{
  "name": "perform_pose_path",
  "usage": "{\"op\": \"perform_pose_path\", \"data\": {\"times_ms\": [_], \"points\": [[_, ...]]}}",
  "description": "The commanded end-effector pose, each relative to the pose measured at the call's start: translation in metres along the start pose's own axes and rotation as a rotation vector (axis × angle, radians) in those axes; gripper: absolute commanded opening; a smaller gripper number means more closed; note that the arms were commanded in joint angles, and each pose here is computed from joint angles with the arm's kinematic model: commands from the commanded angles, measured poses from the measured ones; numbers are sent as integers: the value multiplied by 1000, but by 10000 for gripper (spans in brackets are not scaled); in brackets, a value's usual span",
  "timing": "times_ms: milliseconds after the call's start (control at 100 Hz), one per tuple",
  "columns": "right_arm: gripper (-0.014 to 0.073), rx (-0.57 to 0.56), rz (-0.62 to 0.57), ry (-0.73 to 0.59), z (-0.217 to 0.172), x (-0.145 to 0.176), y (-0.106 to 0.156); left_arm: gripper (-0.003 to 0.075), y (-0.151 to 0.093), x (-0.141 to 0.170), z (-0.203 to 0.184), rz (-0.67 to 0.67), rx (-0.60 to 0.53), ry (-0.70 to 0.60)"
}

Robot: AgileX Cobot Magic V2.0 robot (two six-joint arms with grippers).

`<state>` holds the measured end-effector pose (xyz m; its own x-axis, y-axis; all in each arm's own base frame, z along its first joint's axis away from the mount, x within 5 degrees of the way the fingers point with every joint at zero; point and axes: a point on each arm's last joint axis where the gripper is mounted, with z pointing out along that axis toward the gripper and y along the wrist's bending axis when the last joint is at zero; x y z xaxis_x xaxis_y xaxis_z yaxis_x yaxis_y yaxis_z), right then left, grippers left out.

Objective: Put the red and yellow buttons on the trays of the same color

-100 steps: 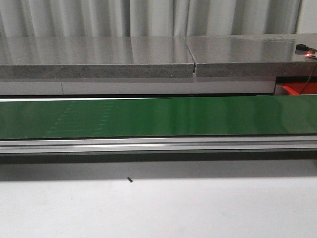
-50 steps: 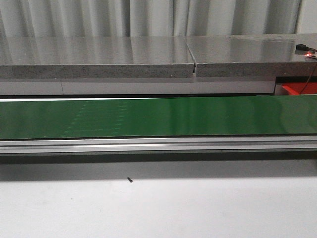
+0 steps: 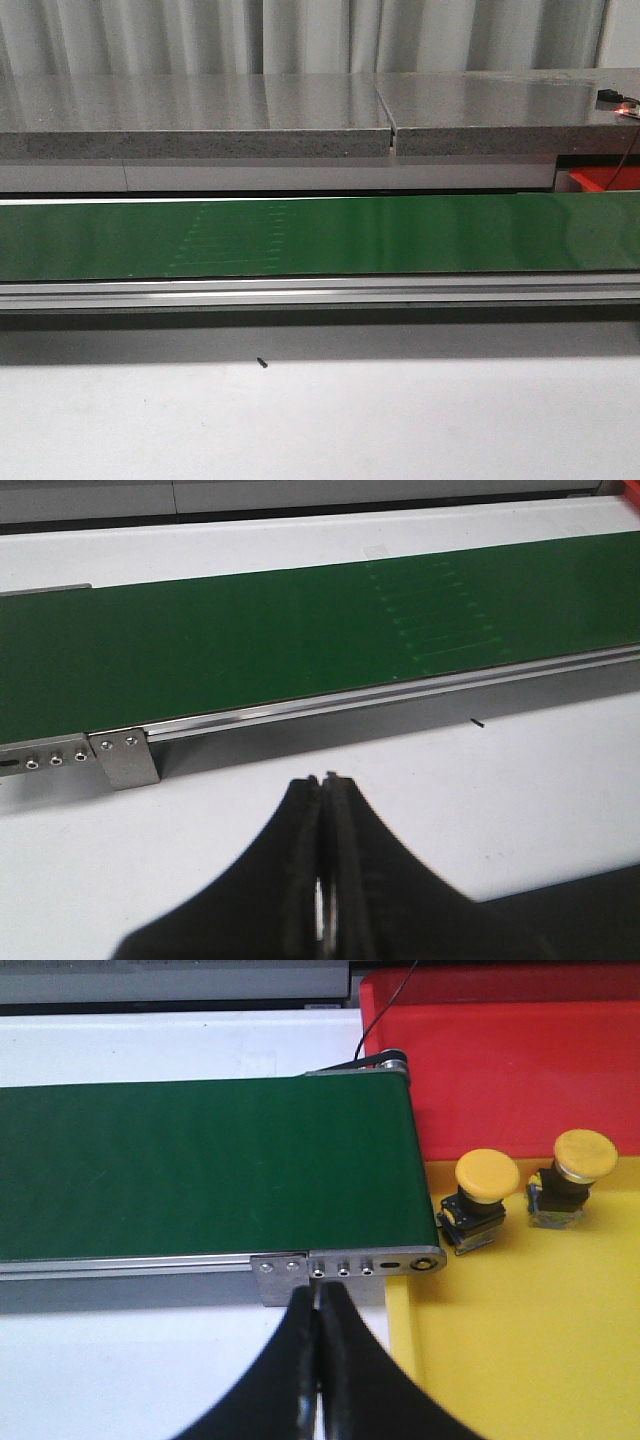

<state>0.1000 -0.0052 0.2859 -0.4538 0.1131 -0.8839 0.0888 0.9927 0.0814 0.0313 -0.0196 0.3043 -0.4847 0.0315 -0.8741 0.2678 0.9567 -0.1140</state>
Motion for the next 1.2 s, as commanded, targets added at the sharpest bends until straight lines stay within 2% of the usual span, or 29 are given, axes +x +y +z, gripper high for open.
{"op": "perform_pose_path", "data": {"times_ms": [0, 200, 1190], "points": [[-91, 5, -15, -117, -11, -5, -1, -20, -2, -13, -4, -15, 18, -89], [-91, 10, -24, -158, -21, 9, -2, -20, -2, -13, -4, -15, 18, -89], [-91, 10, -23, -161, -21, 10, -2, -20, -2, -13, -5, -11, 14, -88]]}}
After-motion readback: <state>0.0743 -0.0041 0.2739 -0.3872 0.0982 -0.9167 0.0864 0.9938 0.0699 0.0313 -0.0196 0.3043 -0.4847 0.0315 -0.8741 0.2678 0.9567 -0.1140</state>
